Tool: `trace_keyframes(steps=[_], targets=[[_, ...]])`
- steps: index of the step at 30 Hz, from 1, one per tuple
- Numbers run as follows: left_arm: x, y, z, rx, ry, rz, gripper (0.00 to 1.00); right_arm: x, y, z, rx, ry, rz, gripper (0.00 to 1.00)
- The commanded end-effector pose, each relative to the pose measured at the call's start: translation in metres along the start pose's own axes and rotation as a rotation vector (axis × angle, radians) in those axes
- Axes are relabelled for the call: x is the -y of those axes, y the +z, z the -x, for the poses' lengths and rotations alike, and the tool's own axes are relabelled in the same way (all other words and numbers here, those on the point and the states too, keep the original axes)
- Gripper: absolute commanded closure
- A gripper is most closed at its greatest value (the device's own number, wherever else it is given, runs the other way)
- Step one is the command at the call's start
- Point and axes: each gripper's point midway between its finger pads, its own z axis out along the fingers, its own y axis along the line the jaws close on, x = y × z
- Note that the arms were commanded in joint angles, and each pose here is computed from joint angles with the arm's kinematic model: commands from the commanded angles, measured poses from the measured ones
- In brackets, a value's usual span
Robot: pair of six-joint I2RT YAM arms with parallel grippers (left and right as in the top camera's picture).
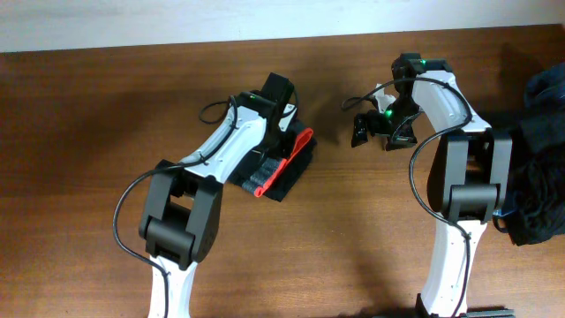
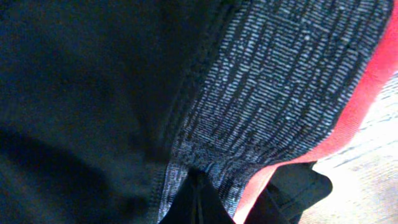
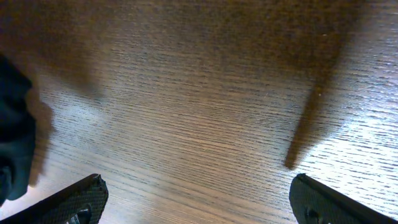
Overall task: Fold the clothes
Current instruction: 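Tilt and push the bundle rightward with the left gripper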
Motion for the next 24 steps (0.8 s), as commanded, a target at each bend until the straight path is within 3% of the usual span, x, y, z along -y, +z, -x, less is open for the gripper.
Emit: trace_keyframes(steps=[1, 9, 11, 14, 18, 19, 20, 22, 24], targets=[[0.012, 0.021, -0.011, -0.051, 0.003, -0.034, 1.00, -0.007, -0.012, 0.001, 0.032, -0.017, 0.011, 0.01], [0.006, 0.039, -0.017, -0.086, -0.003, -0.015, 0.98, -0.007, -0.012, 0.001, 0.033, -0.017, 0.011, 0.01], [0.006, 0.039, -0.017, -0.086, -0.003, -0.015, 0.90, -0.007, -0.012, 0.002, 0.035, -0.018, 0.011, 0.01], [0.005, 0.035, -0.017, -0.091, -0.005, -0.015, 0.85, -0.007, -0.012, 0.002, 0.035, -0.018, 0.011, 0.01], [0.006, -0.006, 0.010, -0.024, -0.012, -0.022, 0.69, -0.007, -0.012, 0.001, 0.032, -0.017, 0.011, 0.01], [0.005, -0.024, 0.022, 0.014, -0.015, -0.020, 0.62, -0.007, -0.012, 0.001, 0.032, -0.017, 0.011, 0.01], [0.003, -0.045, 0.036, 0.057, -0.017, -0.015, 0.49, -0.007, -0.012, 0.001, 0.031, -0.017, 0.011, 0.01], [0.002, -0.073, 0.051, 0.113, -0.019, -0.008, 0.01, -0.007, -0.012, 0.001, 0.032, -0.017, 0.011, 0.01], [0.003, -0.095, 0.058, 0.139, -0.014, -0.009, 0.01, -0.007, -0.012, 0.001, 0.032, -0.017, 0.011, 0.01]])
